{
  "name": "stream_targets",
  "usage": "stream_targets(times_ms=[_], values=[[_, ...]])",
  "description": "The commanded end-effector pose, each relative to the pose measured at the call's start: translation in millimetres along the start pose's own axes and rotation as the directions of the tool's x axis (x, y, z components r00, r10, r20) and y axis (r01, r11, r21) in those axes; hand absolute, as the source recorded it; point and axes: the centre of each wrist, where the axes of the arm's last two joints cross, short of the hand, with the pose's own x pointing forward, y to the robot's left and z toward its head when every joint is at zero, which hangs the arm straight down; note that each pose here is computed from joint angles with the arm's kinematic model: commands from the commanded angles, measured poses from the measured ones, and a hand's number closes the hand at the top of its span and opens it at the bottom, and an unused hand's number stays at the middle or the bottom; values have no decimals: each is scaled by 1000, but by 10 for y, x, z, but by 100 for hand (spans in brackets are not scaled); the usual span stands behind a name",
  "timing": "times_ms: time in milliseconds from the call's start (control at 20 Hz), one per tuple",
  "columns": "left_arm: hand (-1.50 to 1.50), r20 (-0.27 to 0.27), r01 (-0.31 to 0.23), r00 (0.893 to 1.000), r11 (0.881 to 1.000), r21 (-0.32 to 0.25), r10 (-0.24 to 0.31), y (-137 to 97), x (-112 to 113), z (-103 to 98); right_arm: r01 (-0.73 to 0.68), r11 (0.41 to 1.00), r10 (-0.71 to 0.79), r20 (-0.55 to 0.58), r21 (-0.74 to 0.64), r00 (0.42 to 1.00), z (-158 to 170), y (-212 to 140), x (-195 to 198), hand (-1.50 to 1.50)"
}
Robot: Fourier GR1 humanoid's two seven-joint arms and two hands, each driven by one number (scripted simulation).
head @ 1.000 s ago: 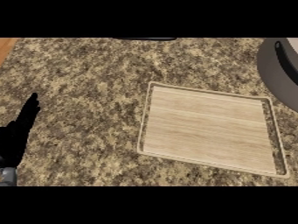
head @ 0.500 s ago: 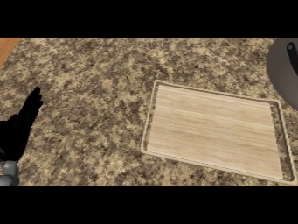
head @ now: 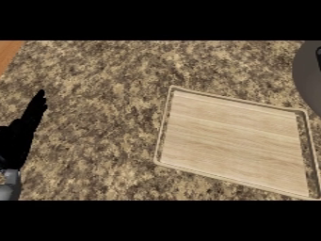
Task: Pick the sweet potato from the tray and place it in the pot
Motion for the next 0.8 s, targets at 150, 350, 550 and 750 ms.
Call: stream_targets(times_ms=[150, 350, 550, 750], values=[[0, -5, -6, 1000, 1000, 1, 6, -39, 7, -75, 104, 994, -103, 57, -18, 993, 16, 44, 2, -150], [0, -4, 0, 1000, 1000, -2, 0, 4, -9, 21, 378, 908, -357, 139, -180, 924, -63, -179, 113, -150], [0, -11, -3, 1000, 1000, 23, 3, -48, -7, -3, 528, 826, -500, 172, -200, 849, -85, -240, 82, -150], [0, -35, -7, 999, 1000, 20, 8, -61, -74, 33, 596, 793, -581, 136, -130, 803, -86, -229, -52, -150]])
